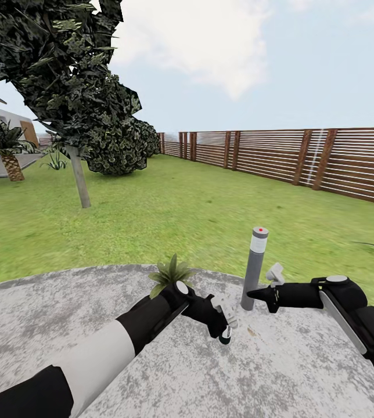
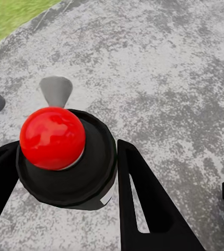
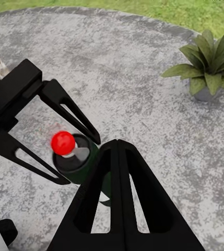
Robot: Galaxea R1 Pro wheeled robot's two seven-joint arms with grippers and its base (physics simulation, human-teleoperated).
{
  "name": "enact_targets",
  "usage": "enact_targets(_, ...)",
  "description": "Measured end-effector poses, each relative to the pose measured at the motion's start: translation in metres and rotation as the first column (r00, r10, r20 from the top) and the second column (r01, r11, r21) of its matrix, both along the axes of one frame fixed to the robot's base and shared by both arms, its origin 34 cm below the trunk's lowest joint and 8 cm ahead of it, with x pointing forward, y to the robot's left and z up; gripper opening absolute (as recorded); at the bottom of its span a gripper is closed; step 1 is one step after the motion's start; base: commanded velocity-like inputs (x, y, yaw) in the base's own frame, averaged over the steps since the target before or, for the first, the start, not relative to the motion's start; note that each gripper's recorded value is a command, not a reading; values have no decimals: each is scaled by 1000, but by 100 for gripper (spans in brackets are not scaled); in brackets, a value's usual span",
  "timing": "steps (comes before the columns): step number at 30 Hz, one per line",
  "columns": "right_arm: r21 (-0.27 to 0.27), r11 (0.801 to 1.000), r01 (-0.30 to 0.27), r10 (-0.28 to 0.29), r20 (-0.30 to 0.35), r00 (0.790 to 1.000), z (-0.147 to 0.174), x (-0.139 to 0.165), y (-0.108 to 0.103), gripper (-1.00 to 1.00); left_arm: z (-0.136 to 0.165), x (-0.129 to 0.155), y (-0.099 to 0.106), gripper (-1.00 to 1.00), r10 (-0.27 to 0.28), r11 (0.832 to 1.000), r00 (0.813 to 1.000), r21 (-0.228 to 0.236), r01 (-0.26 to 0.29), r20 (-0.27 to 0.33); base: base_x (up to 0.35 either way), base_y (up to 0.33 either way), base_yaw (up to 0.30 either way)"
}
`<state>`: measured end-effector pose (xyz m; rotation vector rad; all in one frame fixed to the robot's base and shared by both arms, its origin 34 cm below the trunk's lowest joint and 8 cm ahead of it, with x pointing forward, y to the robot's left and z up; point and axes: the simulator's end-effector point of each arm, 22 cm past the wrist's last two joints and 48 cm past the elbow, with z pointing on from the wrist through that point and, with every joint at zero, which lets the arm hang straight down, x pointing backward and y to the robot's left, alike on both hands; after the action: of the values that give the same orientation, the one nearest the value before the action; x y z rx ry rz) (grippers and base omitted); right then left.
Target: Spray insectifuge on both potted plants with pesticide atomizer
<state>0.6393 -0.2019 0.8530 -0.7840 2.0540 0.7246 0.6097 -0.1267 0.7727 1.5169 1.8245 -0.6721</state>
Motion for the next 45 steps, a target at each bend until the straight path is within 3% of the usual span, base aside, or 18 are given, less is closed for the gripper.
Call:
enact_targets(30, 5, 1000, -3, 3, -1, 1000, 0, 0, 3, -100, 5, -2, -8, -100, -6, 1000, 1000, -13, 6, 7, 0, 0, 0)
enact_targets(35, 28, 999, -17, 17, -1, 1000, 2, -1, 16, -100, 5, -2, -9, -100, -6, 1000, 1000, -14, 6, 9, 0, 0, 0)
enact_targets(45, 33, 999, -19, 19, -1, 1000, 2, -1, 19, -100, 7, 10, -7, -100, 35, 999, 998, -12, -35, 43, 0, 0, 0)
